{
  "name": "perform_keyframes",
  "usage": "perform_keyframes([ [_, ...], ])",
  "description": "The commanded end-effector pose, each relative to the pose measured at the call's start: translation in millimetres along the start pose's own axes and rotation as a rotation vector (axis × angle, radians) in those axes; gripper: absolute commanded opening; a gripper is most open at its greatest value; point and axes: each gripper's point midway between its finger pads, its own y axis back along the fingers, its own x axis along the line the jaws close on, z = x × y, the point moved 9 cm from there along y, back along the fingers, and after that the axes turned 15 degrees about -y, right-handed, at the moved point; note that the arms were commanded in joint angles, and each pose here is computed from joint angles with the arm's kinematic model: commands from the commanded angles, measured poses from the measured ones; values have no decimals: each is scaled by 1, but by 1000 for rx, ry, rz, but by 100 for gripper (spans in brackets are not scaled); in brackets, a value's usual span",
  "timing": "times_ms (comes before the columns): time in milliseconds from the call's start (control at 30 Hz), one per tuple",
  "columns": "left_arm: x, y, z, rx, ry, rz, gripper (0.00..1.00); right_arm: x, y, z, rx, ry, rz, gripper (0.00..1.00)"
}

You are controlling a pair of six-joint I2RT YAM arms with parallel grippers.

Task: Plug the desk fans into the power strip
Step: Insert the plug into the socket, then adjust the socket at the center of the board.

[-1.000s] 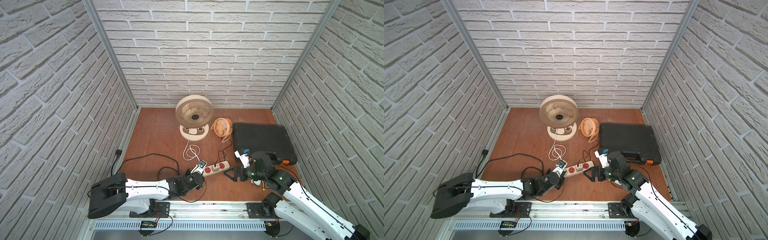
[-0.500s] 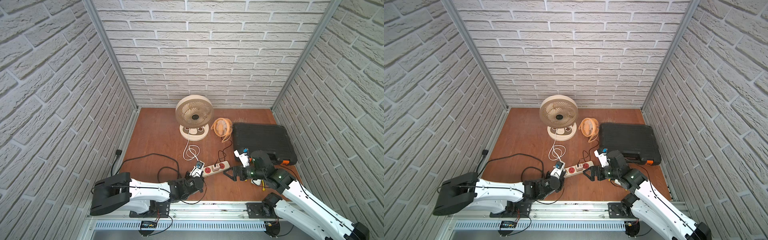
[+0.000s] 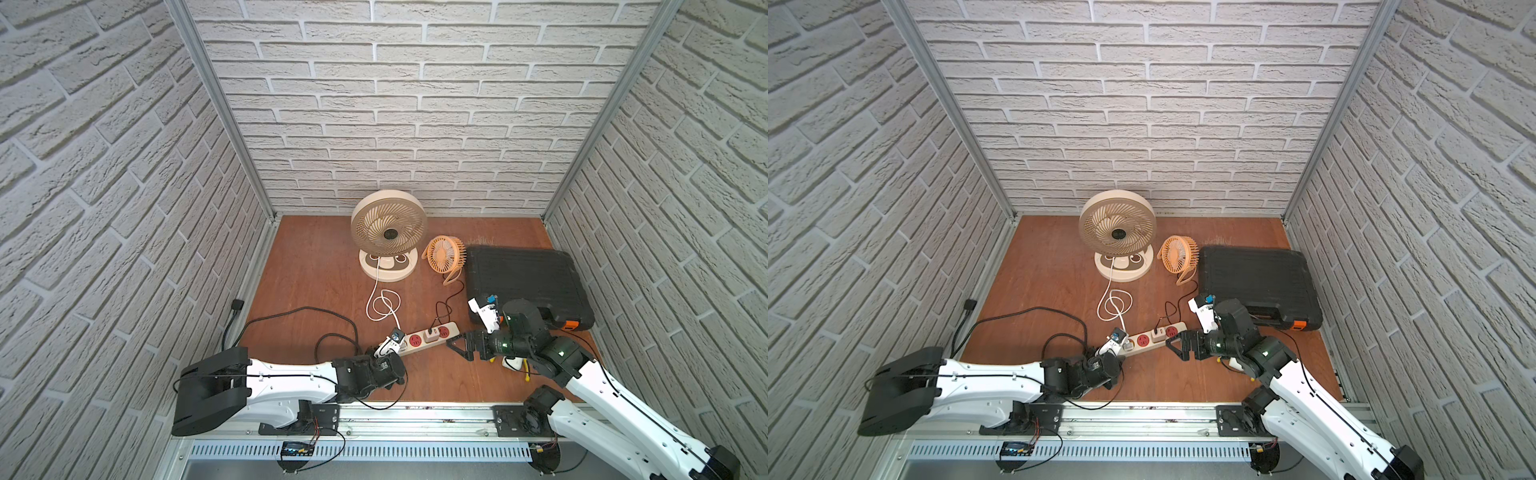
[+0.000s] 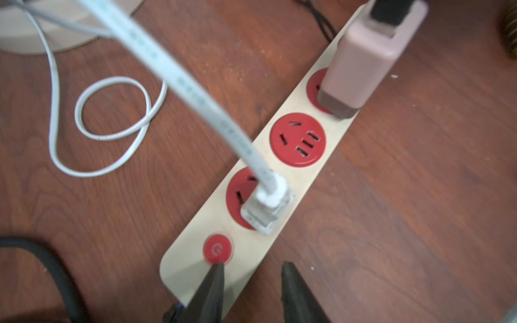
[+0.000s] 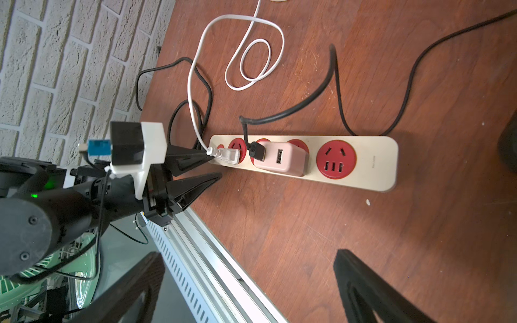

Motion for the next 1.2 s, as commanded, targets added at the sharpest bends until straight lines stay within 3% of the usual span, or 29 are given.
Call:
perform_keyframes([
  [0,8,4,4,70,-73,-56,44,9,7,8,-48,37,22,99],
  [133,15,14,37,-3,-78,-92,45,14,7,12,-45,58,25,99],
  [300,29,32,53,-49,-43,-121,55,28,0,21,3,184,52,97],
  [533,62,51,34,-15,83,-82,60,59,-27,33,94,426,41,86],
  [733,63,52,20,-57,209,-164,69,88,-51,19,144,690,25,79],
  [1167,57,38,-16,-27,350,-235,70,101,-101,2,278,927,-67,74],
])
